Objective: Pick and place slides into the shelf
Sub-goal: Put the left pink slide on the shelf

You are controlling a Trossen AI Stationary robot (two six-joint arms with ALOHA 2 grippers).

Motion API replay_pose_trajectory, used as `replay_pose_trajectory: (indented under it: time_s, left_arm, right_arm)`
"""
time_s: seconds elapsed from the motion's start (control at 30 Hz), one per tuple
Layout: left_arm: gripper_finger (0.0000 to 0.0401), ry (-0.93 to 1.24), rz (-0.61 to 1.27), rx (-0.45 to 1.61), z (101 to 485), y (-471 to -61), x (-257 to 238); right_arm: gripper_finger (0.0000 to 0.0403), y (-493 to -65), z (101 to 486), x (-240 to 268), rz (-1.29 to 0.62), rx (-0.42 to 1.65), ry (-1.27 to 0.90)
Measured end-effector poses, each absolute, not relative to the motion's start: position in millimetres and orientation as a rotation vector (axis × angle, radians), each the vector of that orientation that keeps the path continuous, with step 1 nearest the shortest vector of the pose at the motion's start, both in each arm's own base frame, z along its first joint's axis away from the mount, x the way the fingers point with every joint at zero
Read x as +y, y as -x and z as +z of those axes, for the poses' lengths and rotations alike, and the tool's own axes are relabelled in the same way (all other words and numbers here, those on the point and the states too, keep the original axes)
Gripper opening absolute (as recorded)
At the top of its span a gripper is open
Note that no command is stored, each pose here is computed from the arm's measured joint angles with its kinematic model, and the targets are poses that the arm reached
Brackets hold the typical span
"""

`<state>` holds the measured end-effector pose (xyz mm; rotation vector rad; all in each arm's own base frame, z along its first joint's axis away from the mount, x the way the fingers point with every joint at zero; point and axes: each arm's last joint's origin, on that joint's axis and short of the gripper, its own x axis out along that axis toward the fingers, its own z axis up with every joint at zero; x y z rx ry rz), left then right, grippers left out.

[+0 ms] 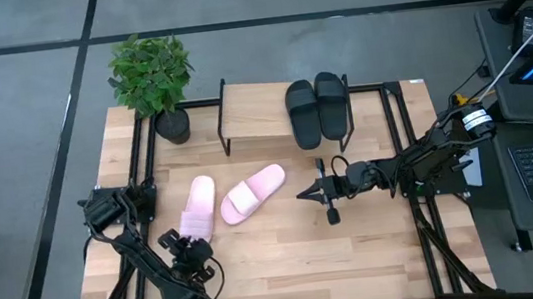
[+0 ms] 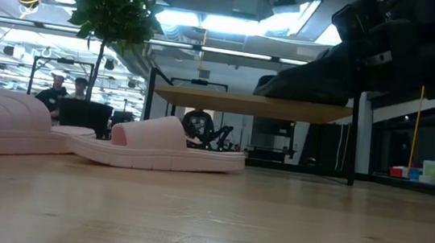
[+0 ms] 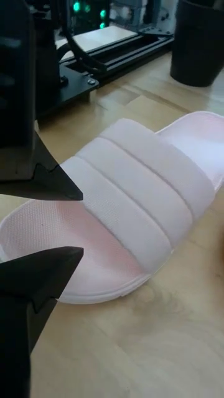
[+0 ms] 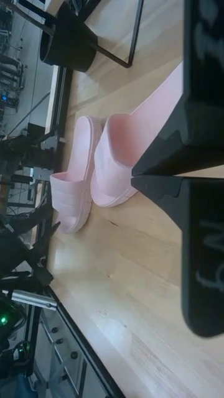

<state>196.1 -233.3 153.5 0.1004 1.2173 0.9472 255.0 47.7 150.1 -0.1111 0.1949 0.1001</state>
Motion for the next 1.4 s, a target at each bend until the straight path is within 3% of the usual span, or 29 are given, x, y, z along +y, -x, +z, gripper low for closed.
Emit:
replay_pose_trajectory:
  time_s: [0.77,1.4]
  left_arm:
    - [0.0123,-0.198,0.911,1.31,154.2,-210.0,-219.3]
    - [0.0123,-0.332,0.772,1.377,140.8,-209.1,-214.2]
  right_arm:
    - [0.001,-253.9,145.1,47.5,0.102,0.248,0.119]
    - [0.001,-253.9,145.1,47.4,0.101,0.247,0.118]
